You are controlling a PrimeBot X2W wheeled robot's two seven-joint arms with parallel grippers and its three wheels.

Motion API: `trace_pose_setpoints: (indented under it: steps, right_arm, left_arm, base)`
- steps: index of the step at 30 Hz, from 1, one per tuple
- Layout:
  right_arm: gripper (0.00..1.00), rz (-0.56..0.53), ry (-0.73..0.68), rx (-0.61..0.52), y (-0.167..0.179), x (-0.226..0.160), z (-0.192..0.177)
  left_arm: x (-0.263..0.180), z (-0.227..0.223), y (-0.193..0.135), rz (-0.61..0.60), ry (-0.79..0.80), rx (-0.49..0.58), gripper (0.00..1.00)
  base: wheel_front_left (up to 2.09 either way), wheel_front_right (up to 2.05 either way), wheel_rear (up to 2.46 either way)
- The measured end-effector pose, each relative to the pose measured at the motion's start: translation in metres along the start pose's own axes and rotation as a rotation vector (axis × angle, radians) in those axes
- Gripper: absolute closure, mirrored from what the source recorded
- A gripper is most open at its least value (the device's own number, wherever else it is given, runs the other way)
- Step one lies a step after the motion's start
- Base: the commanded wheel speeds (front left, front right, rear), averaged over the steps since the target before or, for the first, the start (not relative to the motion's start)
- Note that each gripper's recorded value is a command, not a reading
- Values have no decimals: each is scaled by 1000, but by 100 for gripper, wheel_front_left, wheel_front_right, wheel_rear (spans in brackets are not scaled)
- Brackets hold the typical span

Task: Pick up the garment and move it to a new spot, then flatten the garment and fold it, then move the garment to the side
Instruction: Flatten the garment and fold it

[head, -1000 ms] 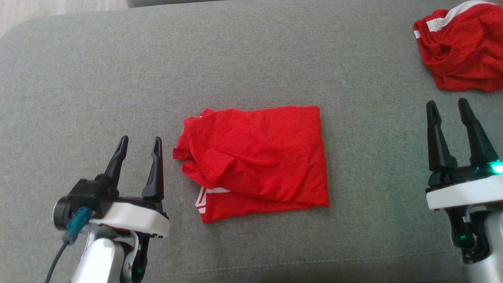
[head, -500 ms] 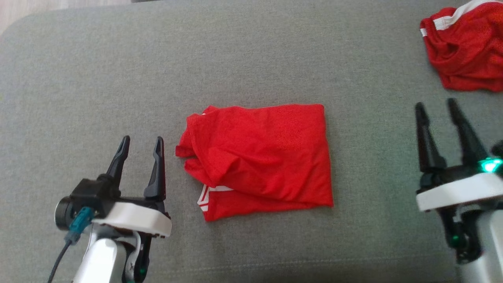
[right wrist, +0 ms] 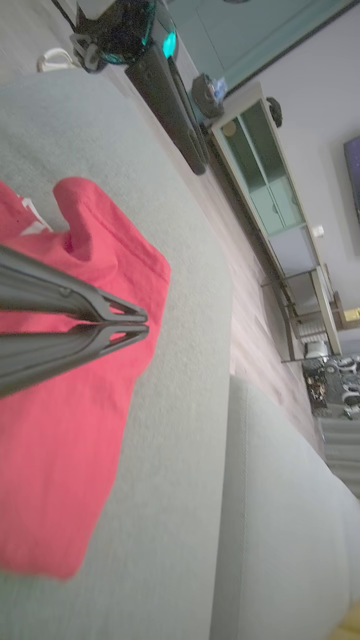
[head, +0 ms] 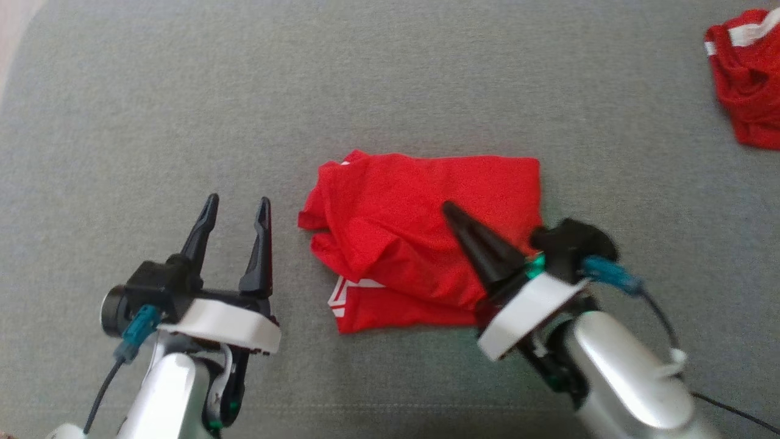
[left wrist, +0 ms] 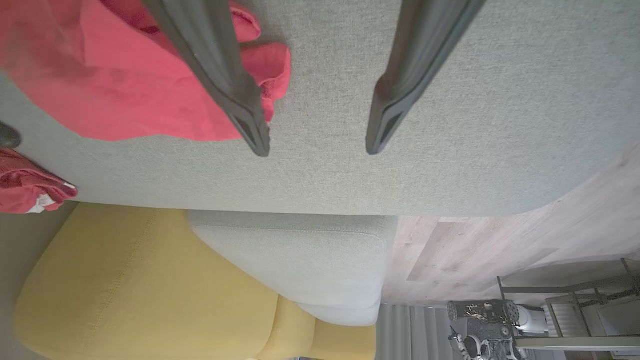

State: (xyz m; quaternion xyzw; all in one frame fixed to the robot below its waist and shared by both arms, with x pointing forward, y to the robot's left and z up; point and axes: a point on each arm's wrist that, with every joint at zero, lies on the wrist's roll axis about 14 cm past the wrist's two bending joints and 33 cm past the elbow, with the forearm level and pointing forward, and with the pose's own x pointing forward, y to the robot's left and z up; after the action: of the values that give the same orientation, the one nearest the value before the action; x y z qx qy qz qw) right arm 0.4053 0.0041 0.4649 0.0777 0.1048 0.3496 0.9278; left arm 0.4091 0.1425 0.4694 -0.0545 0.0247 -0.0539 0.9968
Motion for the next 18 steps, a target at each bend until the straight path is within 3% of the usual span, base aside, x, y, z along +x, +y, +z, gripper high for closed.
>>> trace_pose_setpoints:
  steps: [4,11,18]
  right_arm:
    - [100,129,81,18,36,22,-30]
    - [100,231,182,-16,58,40,-62]
    - [100,294,310,-37,73,32,-101]
  left_arm:
    - [0,-2,5,24,0,-8,0]
    - [-2,-8,12,48,17,-11,0]
    - [-3,-13,15,53,28,-14,0]
  base:
    - [0,0,0]
    - [0,0,0]
    - [0,0,0]
